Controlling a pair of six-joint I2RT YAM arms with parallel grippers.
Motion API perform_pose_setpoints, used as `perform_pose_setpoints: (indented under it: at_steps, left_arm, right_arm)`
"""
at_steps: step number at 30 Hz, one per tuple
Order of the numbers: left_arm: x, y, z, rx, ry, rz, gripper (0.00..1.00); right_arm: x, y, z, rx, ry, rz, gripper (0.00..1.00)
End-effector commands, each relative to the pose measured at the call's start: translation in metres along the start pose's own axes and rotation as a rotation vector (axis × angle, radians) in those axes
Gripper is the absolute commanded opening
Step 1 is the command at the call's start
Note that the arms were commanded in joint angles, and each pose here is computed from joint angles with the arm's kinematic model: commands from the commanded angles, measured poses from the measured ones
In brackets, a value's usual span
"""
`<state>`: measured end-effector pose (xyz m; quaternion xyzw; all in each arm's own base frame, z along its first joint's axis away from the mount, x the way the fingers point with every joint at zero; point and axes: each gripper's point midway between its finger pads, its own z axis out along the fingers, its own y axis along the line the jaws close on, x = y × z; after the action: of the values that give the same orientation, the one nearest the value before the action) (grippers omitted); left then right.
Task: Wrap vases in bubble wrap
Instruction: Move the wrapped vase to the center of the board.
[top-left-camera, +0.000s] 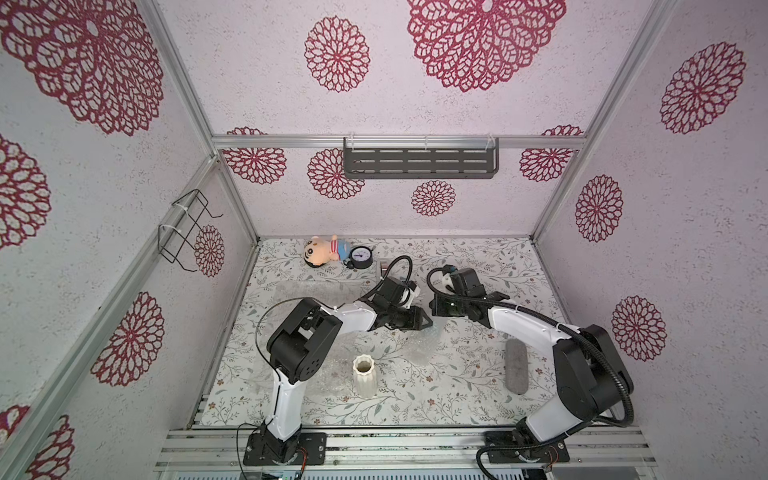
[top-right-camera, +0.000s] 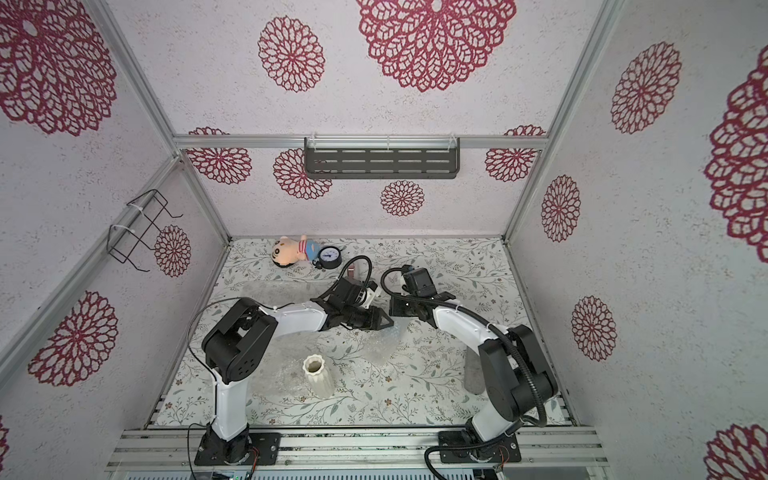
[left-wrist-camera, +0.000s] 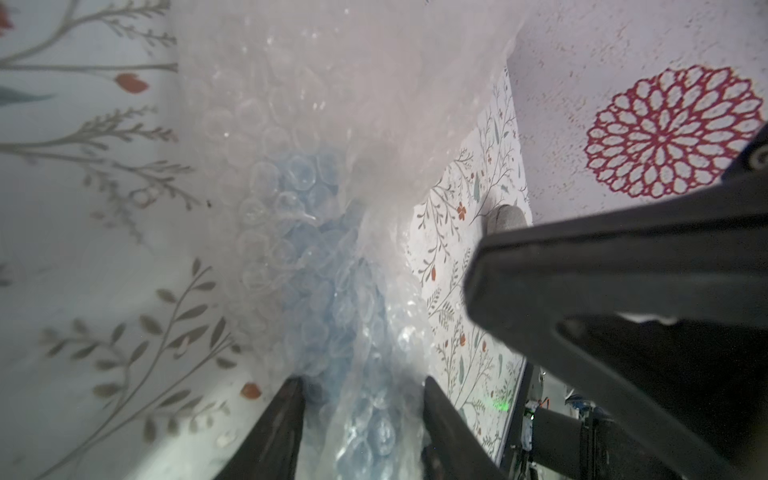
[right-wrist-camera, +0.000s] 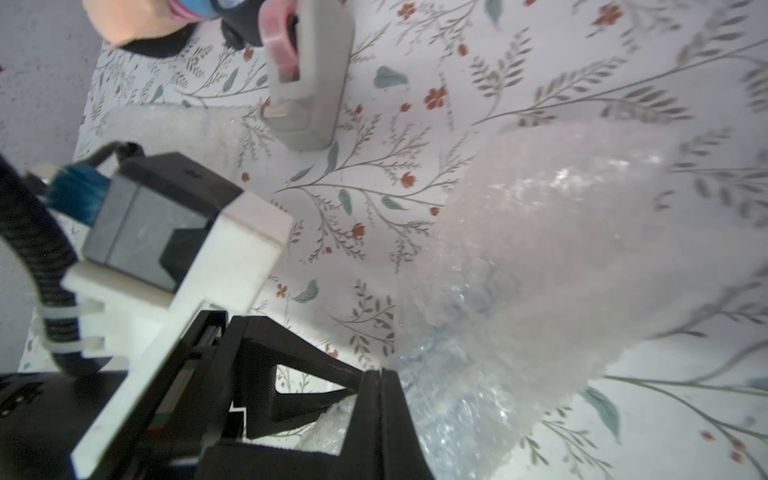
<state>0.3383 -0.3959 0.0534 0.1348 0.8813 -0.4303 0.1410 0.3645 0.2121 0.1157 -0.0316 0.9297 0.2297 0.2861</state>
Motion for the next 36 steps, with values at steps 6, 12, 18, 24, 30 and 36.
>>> perform_pose_setpoints:
  at_steps: [6,12,18,24,30,36]
  left_arm:
    - [-0.014,-0.027,0.049,0.035,-0.042,-0.002,0.51]
    - [-0.031,-0.033,0.034,-0.002,-0.090,0.057,0.60]
    - [-0.072,-0.042,-0.010,-0.053,-0.196,0.136,0.75]
    - [-0.096,-0.058,-0.059,-0.120,-0.289,0.205,0.87]
    - [-0.104,-0.050,-0.132,-0.238,-0.423,0.199,0.96]
    - [-0.088,-0.016,-0.216,-0.421,-0.529,0.152,0.97]
  right_arm:
    - [-0.025,-0.050,-0.037,0.151,-0.121,0.095,0.05]
    - [-0.029,-0.049,-0.045,0.138,-0.157,0.051,0.11]
    - [-0.036,-0.037,-0.066,0.090,-0.236,0.003,0.24]
    - [-0.041,-0.012,-0.084,0.020,-0.299,-0.084,0.41]
    - [-0.025,0.038,-0.090,-0.064,-0.312,-0.266,0.55]
    - [0.022,0.092,-0.089,-0.276,-0.339,-0.395,0.69]
